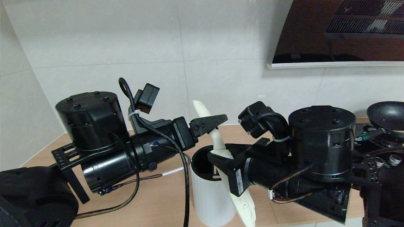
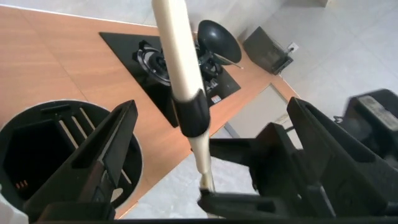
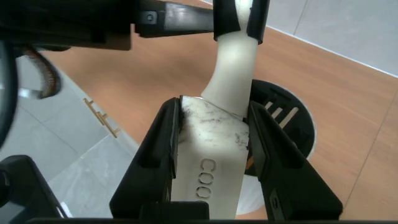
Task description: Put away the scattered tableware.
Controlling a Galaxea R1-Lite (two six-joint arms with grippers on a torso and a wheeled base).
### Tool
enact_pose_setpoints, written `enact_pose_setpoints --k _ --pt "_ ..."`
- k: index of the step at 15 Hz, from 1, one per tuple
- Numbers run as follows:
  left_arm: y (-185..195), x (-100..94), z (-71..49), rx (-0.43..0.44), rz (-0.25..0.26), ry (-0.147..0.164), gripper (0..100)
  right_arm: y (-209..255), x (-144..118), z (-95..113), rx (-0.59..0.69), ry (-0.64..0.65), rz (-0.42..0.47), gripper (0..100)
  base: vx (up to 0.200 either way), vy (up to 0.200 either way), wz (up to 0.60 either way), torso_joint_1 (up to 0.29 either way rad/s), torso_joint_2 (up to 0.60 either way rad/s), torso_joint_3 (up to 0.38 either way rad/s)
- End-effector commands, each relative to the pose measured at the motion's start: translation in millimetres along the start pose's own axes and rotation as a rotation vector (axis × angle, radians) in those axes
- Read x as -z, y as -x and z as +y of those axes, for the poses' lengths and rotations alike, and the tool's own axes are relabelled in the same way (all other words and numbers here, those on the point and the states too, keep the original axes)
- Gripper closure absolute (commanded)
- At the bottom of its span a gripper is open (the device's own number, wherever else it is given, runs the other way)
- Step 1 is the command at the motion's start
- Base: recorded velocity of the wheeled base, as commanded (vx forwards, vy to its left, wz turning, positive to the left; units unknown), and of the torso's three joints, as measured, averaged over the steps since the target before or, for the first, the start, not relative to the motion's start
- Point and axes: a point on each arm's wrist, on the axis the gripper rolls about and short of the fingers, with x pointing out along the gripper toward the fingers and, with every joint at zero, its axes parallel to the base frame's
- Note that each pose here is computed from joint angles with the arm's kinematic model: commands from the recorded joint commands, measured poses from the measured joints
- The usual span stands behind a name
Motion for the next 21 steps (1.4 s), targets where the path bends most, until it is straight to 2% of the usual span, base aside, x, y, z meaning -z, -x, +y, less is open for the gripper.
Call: enact_pose_setpoints --k 1,2,9,12,15,16,18,21 --pt "-0.7 0.4 0.8 -0.004 0.000 0.001 0 -0.8 3.4 7.2 -0.022 0.003 0.011 100 0.000 0.000 0.00 0.000 0.00 0.000" --pt "-0.7 0.4 0.8 -0.004 0.000 0.001 100 -1.3 3.2 7.2 -0.019 0.001 0.009 100 0.000 0.000 0.00 0.000 0.00 0.000" --pt "-2.4 2.1 2.2 -0.007 0.008 0.003 100 -1.3 2.7 7.2 -0.016 -0.008 0.007 100 0.000 0.000 0.00 0.000 0.00 0.000" --pt "-2.0 -2.6 -1.9 0.001 -0.013 -0.002 100 -2.3 0.7 6.7 0.000 -0.014 -0.016 100 0.000 0.000 0.00 0.000 0.00 0.000" --pt "-3.6 -8.5 -6.0 -0.019 -0.055 -0.010 100 -2.3 0.4 6.7 0.001 -0.021 -0.019 100 0.000 0.000 0.00 0.000 0.00 0.000" --pt "-4.2 -10.5 -7.2 -0.024 -0.068 -0.013 100 -2.3 -0.1 6.8 0.001 -0.021 -0.020 0 0.000 0.000 0.00 0.000 0.00 0.000" --pt "-4.5 -13.9 -9.5 -0.033 -0.090 -0.015 100 -2.0 -1.1 6.3 0.003 -0.035 -0.025 0 0.000 0.000 0.00 0.000 0.00 0.000" --pt "-0.8 -24.9 -19.6 -0.051 -0.122 -0.016 100 -0.5 -5.9 4.1 0.024 -0.049 -0.067 0 0.000 0.000 0.00 0.000 0.00 0.000"
